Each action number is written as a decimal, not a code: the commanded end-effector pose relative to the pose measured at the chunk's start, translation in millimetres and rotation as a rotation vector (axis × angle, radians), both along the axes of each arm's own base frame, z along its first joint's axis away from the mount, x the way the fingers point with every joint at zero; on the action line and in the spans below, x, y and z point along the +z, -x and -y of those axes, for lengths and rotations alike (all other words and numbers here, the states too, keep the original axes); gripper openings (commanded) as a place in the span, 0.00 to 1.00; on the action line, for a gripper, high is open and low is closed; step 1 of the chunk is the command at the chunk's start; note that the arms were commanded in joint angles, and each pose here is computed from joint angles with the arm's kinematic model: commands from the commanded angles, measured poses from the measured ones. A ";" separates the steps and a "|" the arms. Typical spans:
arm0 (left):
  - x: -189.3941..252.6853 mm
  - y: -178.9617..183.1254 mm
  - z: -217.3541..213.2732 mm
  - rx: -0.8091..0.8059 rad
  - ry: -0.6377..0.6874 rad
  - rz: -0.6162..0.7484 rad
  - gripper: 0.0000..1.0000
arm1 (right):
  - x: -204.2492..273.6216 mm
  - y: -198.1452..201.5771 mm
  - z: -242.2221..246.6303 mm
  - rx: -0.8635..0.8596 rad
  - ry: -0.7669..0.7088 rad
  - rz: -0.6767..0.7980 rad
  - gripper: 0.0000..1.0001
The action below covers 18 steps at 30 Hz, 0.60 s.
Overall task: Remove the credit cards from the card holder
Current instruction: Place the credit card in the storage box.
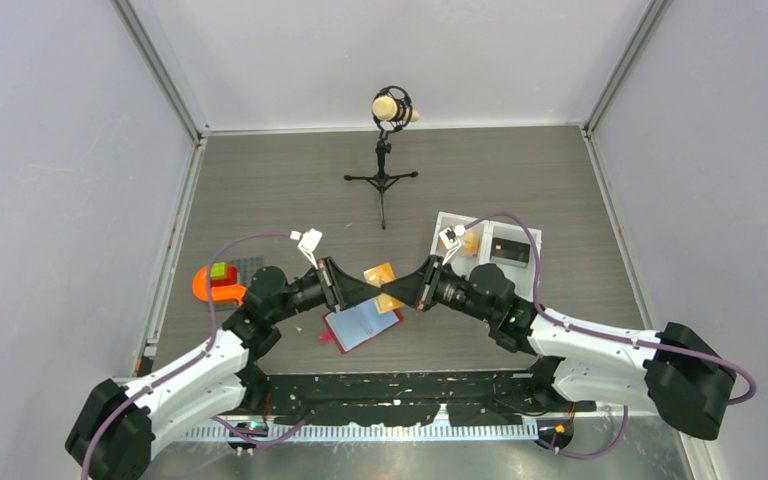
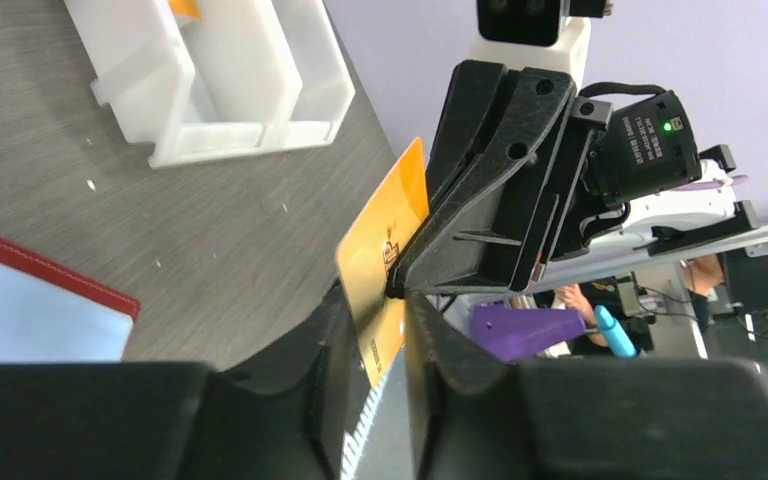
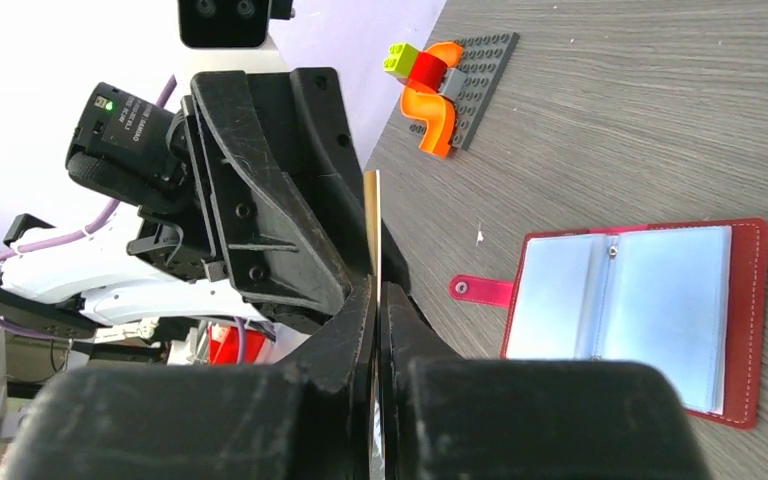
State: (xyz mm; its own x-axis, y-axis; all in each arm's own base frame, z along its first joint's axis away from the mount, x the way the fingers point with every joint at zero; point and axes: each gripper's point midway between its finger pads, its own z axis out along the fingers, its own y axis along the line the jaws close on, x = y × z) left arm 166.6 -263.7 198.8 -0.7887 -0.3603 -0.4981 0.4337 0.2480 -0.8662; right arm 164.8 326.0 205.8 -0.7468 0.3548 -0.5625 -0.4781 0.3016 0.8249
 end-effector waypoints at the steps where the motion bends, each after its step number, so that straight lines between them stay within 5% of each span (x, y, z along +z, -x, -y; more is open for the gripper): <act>1: 19.2 3.8 2.5 -0.024 0.072 0.081 0.14 | 21.7 2.8 -3.1 0.038 -0.097 0.037 0.09; 3: 18.2 4.2 1.9 -0.023 0.073 0.083 0.00 | 17.1 3.1 -0.6 0.043 -0.086 0.041 0.15; 14: 8.3 14.3 0.1 -0.065 0.029 0.110 0.00 | 15.1 -6.0 28.8 0.153 0.041 0.147 0.47; 18: 0.9 25.9 1.7 -0.140 -0.022 0.109 0.00 | 21.4 -5.8 36.0 0.255 0.130 0.213 0.50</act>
